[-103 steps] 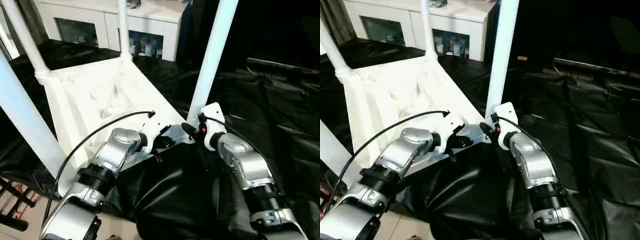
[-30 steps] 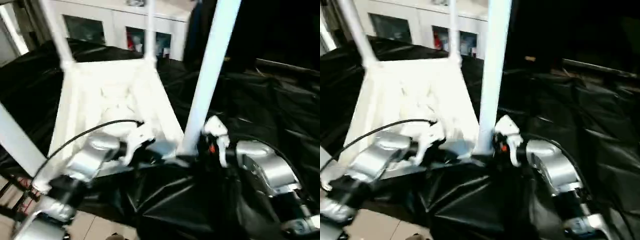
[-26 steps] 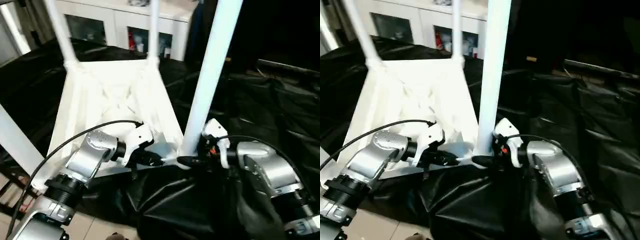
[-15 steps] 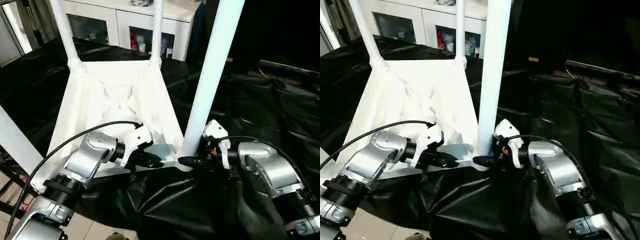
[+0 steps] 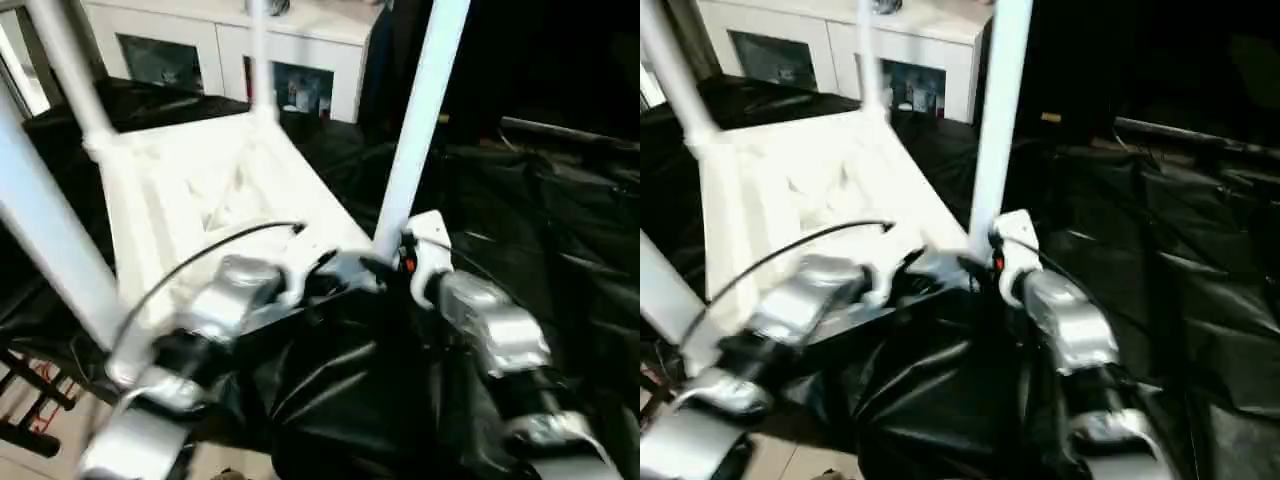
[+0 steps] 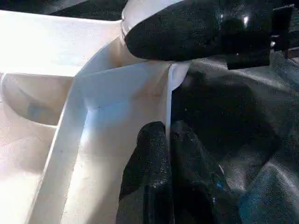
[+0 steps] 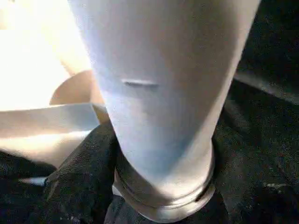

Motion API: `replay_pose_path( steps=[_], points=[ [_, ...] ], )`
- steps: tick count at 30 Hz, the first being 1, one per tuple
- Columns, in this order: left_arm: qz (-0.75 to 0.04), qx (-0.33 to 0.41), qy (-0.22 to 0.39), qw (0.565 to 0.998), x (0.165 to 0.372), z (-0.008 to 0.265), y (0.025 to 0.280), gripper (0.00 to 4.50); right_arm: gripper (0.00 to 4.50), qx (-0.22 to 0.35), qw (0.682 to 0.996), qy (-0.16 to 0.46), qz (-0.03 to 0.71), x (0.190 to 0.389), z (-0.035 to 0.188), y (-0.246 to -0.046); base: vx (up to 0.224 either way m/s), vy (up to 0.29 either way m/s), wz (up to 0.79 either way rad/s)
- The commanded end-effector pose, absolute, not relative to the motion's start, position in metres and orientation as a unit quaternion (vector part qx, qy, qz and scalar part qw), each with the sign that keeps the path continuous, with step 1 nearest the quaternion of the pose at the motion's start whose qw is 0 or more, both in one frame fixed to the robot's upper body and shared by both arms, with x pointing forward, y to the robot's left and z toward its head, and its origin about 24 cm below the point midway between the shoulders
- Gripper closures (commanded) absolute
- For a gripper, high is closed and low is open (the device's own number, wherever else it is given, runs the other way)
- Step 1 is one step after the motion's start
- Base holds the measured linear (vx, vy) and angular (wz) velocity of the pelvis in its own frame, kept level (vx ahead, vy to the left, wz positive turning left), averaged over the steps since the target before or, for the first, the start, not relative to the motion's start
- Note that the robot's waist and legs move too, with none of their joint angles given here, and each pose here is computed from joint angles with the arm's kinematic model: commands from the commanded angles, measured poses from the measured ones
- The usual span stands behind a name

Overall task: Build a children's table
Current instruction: Rotate leg to tighten

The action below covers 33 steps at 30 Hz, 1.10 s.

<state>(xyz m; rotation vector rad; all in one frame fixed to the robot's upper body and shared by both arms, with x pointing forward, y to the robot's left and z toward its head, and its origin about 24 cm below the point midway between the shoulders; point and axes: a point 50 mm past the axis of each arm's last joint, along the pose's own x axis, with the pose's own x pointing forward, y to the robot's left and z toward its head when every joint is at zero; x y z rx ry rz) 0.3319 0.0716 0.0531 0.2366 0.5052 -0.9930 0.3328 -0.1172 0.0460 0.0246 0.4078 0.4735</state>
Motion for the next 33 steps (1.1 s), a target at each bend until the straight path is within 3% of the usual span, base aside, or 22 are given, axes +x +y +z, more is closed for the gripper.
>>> replay_pose_path(
  steps=[1, 3, 6, 9, 14, 21, 22, 33],
  points=[
    [-0.515, 0.087, 0.162, 0.837, 0.333, 0.08, 0.039, 4.5, 1.14, 0.043, 0.923, 0.212, 0.319, 0.323, 0.042, -0.076, 0.0, 0.0, 0.0],
    [-0.525, 0.093, 0.166, 0.83, 0.331, 0.077, 0.043, 4.5, 0.77, 0.036, 0.92, 0.208, 0.332, 0.322, 0.044, -0.079, 0.0, 0.0, 0.0],
    [-0.535, 0.101, 0.171, 0.821, 0.328, 0.074, 0.049, 4.5, 0.63, 0.017, 0.914, 0.203, 0.35, 0.321, 0.045, -0.084, 0.0, 0.0, 0.0],
    [-0.563, 0.109, 0.18, 0.799, 0.322, 0.072, 0.062, 4.5, 0.27, -0.033, 0.892, 0.204, 0.402, 0.315, 0.047, -0.099, 0.0, 0.0, 0.0],
    [-0.607, 0.129, 0.188, 0.761, 0.313, 0.069, 0.08, 4.5, 0.27, -0.065, 0.853, 0.208, 0.475, 0.305, 0.054, -0.122, 0.0, 0.0, 0.0],
    [-0.669, 0.124, 0.197, 0.706, 0.299, 0.07, 0.093, 4.5, 0.27, -0.077, 0.83, 0.215, 0.509, 0.301, 0.061, -0.141, 0.0, 0.0, 0.0],
    [-0.676, 0.126, 0.197, 0.699, 0.297, 0.071, 0.095, 4.5, 0.53, -0.077, 0.827, 0.217, 0.513, 0.3, 0.061, -0.142, 0.0, 0.0, 0.0],
    [-0.681, 0.127, 0.202, 0.693, 0.295, 0.071, 0.097, 4.5, 1.45, -0.058, 0.808, 0.215, 0.545, 0.29, 0.058, -0.133, 0.0, 0.0, 0.0]
  ],
)
